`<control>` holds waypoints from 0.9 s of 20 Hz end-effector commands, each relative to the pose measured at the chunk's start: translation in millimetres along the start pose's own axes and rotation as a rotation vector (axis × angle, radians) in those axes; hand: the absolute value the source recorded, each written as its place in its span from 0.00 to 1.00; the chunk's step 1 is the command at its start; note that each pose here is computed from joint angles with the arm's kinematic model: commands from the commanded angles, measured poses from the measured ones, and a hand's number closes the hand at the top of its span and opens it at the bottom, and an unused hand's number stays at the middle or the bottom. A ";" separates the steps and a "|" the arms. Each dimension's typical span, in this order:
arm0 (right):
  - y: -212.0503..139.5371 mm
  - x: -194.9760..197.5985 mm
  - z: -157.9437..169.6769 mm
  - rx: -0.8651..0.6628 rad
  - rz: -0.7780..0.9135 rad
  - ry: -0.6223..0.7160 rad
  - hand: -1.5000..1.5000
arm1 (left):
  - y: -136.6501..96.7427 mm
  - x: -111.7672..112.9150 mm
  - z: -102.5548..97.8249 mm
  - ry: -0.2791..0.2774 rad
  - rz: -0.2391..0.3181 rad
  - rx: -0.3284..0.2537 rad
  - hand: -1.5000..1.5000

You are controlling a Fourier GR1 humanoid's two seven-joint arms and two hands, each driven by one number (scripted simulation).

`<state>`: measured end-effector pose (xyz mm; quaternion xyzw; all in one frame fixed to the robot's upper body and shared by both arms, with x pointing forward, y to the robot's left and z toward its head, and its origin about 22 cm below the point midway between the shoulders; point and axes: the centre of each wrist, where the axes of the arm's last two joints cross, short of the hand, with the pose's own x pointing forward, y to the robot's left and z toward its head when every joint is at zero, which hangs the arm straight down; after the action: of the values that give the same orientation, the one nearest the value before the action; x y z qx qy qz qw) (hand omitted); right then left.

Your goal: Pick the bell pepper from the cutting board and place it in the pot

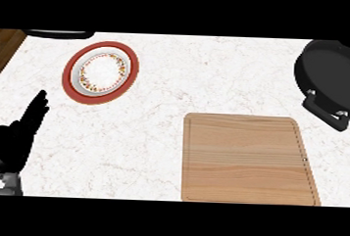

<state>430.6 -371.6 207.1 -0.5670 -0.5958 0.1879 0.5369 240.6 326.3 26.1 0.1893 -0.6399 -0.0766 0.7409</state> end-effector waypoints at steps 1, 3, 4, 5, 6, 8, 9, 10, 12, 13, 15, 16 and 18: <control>-7.1 -33.2 -7.5 0.021 -0.001 0.008 1.00 | 4.2 9.3 -0.1 0.001 0.001 -0.002 0.50; 0.8 -32.9 -7.0 0.024 0.022 0.019 1.00 | 13.2 3.9 1.3 -0.014 -0.006 -0.030 0.50; 0.5 -44.5 -4.6 0.027 0.063 0.011 1.00 | -1.6 17.6 -7.7 -0.043 0.005 -0.028 0.50; 5.4 -36.7 -5.6 0.009 0.056 0.022 1.00 | -2.8 15.8 -13.2 -0.024 0.011 -0.022 0.50; 10.8 -52.0 0.8 0.040 0.083 0.004 1.00 | -21.1 7.9 -7.3 -0.015 0.009 -0.026 0.50; 10.9 -42.7 -2.9 0.044 0.151 0.009 1.00 | -19.8 9.8 -9.0 -0.040 0.012 -0.048 0.50; 18.1 -58.9 5.2 0.055 0.189 0.013 1.00 | -15.5 13.1 -2.3 -0.045 -0.005 -0.050 0.50; 8.0 -65.2 1.7 0.069 0.118 0.038 1.00 | -21.9 10.7 -2.7 -0.057 0.000 -0.049 0.50; 22.8 -54.8 4.4 0.080 0.024 0.071 1.00 | -14.6 11.9 -3.4 -0.043 0.010 -0.048 0.50; 16.5 -60.2 2.7 0.089 -0.011 0.099 0.00 | -10.6 12.2 -12.0 -0.037 -0.001 -0.030 0.50; 19.6 -66.5 5.8 0.110 -0.044 0.117 0.00 | -15.5 13.0 -9.5 -0.053 -0.005 -0.038 0.50; 19.4 -69.4 6.6 0.132 -0.073 0.125 0.00 | -23.1 5.3 -1.7 -0.056 0.013 -0.054 0.50; 13.7 -71.2 4.3 0.120 -0.129 0.108 0.00 | -10.2 9.4 -8.9 -0.056 0.002 -0.043 0.50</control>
<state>421.6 -420.9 165.4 -0.5334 -0.5713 0.1764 0.5983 250.9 311.9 28.6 0.1707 -0.6571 -0.0945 0.7281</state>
